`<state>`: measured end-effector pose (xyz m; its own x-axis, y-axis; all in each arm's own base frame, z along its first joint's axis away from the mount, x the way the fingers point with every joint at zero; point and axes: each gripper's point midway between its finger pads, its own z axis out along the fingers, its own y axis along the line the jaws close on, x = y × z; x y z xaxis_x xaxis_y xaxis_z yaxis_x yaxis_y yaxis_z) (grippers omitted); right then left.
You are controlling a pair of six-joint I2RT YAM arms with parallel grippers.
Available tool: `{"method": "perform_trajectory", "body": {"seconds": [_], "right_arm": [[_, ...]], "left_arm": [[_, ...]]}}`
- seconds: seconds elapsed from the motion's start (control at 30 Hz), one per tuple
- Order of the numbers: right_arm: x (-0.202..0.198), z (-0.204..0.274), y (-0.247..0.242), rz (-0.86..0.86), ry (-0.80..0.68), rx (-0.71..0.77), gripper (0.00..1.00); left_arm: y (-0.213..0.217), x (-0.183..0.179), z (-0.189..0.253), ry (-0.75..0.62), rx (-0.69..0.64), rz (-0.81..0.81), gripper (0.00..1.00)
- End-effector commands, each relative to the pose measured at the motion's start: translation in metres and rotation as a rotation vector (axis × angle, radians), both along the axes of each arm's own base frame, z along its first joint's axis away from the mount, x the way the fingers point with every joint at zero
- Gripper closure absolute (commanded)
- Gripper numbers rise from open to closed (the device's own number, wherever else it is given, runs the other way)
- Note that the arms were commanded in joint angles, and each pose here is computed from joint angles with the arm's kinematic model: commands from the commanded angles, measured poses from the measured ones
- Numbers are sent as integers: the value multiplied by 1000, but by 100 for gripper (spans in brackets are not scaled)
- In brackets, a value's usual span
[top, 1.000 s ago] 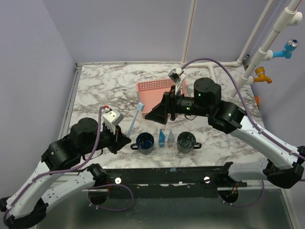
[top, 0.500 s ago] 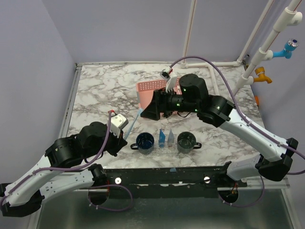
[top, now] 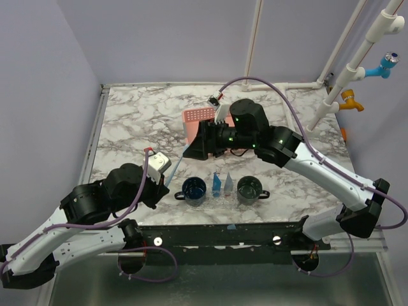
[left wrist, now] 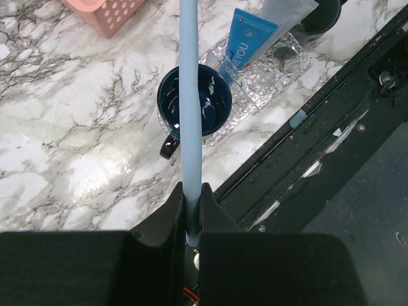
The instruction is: Prepare toiletry sets of a toothbrush and toothpaste on the tray
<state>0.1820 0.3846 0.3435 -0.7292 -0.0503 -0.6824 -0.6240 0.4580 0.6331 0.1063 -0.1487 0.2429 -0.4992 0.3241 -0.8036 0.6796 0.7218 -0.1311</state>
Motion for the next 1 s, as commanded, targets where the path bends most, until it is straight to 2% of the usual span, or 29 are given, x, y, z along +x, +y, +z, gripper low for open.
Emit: {"method": "perform_trajectory", "body": {"seconds": [0.0,0.77,0.87,0.97], "right_arm": [[-2,6,14,31,28,45,35],[1,13,27,43,51,82,60],[2,12,26,39,52,75,65],[1,10,27,44,57,70,74]], "left_arm": [[6,-1,3,-17,7,2,100],[4,-2,2,-14,14,-11,100],[4,-1,2,-12,19,-11,100],[3,-1,2,-13,22,-15,100]]}}
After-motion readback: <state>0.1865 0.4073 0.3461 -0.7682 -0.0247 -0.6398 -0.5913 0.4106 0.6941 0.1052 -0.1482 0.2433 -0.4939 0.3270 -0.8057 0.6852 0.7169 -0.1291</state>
